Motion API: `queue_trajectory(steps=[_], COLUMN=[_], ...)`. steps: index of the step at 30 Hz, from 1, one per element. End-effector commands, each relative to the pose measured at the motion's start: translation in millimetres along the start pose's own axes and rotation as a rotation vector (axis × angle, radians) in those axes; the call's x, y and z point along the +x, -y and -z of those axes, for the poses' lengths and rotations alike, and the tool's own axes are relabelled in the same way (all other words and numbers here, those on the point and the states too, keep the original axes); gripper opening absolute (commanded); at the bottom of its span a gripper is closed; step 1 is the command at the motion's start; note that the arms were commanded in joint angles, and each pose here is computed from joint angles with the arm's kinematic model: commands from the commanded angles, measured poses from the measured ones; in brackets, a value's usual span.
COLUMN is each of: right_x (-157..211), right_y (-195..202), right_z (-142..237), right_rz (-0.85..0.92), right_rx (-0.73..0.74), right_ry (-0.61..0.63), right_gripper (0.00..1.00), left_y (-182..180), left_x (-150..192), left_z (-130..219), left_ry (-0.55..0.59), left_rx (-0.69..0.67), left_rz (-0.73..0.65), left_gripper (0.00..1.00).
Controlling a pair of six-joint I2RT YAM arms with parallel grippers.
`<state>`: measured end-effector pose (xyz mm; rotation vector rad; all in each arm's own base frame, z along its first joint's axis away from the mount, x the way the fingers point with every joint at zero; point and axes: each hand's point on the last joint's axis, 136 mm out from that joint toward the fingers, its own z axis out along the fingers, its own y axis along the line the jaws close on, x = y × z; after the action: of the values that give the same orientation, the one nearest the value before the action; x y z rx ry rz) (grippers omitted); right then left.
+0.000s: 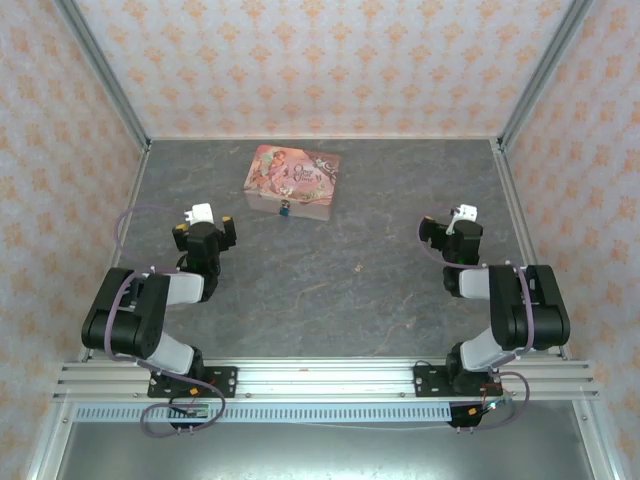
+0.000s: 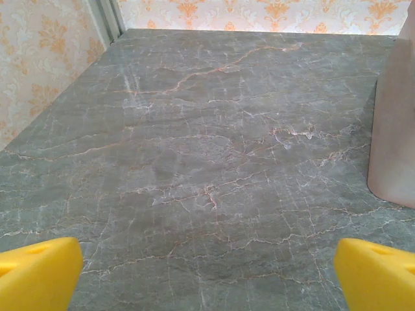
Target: Unlock the padlock with the key
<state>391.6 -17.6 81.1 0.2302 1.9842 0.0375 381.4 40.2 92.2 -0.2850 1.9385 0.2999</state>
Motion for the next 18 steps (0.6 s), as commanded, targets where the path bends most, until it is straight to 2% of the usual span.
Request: queue_trajectory(steps=[1,18], right_x=[-7.0,-7.6], right_y=[-0.1,0.0], right_z=[-0.6,-0.6], right_rz=[0.009,0.009], right_rx=[0.011,0.011], right_ry=[0.019,0.02], right_gripper=[0.99,0.99], left_y=[-1.4,-1.1], left_x=[-6.5,-7.3], left_z=[-1.2,-1.4], left_ry=[0.011,0.013], left_rx=[-0.006,-0.004], left_rz=[0.001,0.003], left_gripper=[1.0,1.0])
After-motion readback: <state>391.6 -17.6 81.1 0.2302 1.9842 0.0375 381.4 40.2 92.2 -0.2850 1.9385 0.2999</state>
